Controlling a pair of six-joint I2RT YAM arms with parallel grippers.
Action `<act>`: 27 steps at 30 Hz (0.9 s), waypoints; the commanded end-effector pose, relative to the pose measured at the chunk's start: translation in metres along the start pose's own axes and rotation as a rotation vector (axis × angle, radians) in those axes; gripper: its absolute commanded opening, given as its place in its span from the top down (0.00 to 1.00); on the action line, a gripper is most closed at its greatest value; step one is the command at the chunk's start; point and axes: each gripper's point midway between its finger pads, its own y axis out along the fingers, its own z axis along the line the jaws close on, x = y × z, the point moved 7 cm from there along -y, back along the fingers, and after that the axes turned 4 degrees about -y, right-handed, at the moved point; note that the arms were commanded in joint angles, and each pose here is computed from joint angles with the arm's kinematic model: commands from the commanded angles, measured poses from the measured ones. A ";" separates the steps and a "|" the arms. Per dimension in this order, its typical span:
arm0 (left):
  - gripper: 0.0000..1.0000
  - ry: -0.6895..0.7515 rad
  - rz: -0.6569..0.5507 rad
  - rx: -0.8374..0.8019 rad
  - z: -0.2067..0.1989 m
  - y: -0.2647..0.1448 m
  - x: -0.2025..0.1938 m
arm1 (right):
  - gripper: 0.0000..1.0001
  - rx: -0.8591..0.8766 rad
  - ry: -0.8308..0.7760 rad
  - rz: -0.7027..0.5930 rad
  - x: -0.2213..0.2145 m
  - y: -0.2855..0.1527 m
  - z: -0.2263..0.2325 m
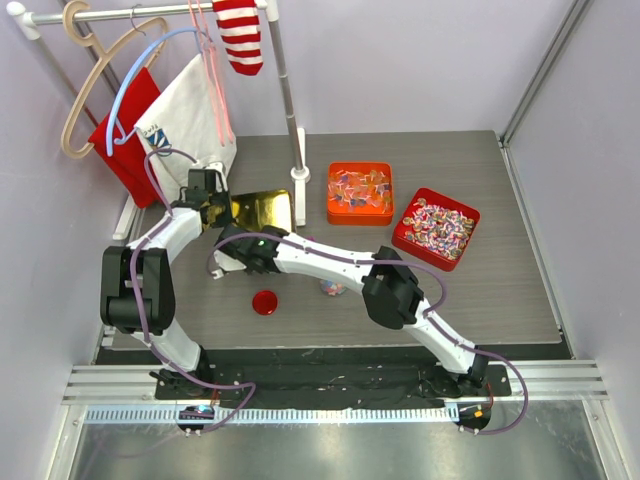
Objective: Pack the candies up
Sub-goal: Scoop the fake candies from the storage box.
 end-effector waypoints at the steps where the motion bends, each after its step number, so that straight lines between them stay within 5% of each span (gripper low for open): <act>1: 1.00 -0.025 -0.096 -0.073 -0.013 -0.013 0.024 | 0.99 -0.012 0.050 -0.076 0.005 -0.009 -0.006; 14: 1.00 -0.015 -0.089 -0.086 -0.015 -0.013 0.024 | 0.99 -0.007 0.142 -0.205 0.015 -0.008 -0.013; 27: 1.00 0.029 -0.040 -0.159 -0.021 -0.014 0.021 | 0.99 0.112 0.287 -0.279 -0.020 0.001 -0.024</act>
